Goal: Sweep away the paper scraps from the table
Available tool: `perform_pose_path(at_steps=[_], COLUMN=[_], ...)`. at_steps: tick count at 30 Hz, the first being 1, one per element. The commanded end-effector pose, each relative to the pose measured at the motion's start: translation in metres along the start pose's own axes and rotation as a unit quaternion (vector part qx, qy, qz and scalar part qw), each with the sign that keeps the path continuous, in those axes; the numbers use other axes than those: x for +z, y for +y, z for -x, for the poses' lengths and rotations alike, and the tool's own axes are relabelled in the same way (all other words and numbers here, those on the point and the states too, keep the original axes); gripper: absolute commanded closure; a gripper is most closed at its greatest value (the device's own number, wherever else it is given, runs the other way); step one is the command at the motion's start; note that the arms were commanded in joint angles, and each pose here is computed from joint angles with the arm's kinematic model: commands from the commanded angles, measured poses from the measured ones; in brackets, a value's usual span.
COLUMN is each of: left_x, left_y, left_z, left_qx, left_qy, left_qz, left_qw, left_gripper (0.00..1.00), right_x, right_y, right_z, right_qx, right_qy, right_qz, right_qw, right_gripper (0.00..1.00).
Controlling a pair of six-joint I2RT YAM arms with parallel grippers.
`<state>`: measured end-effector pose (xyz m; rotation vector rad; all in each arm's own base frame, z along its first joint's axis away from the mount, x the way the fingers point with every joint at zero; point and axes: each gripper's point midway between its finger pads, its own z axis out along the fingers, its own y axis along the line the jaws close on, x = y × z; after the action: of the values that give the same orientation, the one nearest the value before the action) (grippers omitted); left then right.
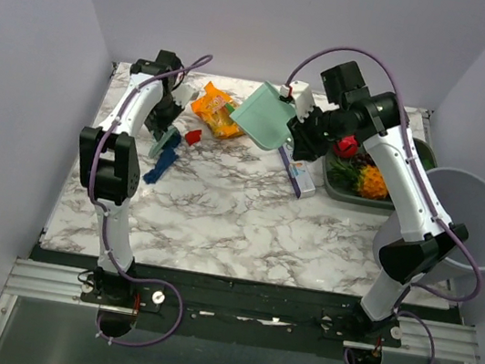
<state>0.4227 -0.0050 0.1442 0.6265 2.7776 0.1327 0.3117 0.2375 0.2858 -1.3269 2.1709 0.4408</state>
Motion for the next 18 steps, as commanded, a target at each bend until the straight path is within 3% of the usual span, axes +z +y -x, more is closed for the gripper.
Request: perform_pose_path(at_steps=[1,3,6,13,17,18], left_x=[-0.011,-0.025,-0.045,-0.083,-0.082,-0.081], left_y=[-0.065,-0.100,-0.118,-0.089,-0.059,-0.053], left_z=[-0.031,-0.035,-0.034,-0.046,-0.057,-0.061], left_qx=[-0.003,-0.006,-0.018,0.000,-0.003,-0.007], left_qy=[0.041,0.037,0.016,-0.006,0.006,0.006], left_qz=[-0.138,-0.222,-0.256,-0.196,-0.125,-0.111], left_qw=[0.990,0.974,0.966,0.980,0.992,0.994], left_gripper=[1.00,1.00,1.00,1.00,1.00,1.00], right_x=[0.000,0.001,0.003,0.012,0.029,0.040], right_y=[0.012,0.010,0.006,0.009,0.012,0.014], right_z=[-0.021,-0.021,-0.022,-0.043,-0.073,-0.097], right_qx=[0.013,0.008,0.005,0.005,-0.010,-0.011], right_qy=[0.048,0.052,0.058,0.094,0.144,0.182], right_qz=[0.022,0.013,0.003,0.010,0.027,0.036], right_qw=[0.999,0.999,0.998,0.996,0.989,0.982], right_gripper=[1.00,0.99,0.99,0.99,0.99,0.99])
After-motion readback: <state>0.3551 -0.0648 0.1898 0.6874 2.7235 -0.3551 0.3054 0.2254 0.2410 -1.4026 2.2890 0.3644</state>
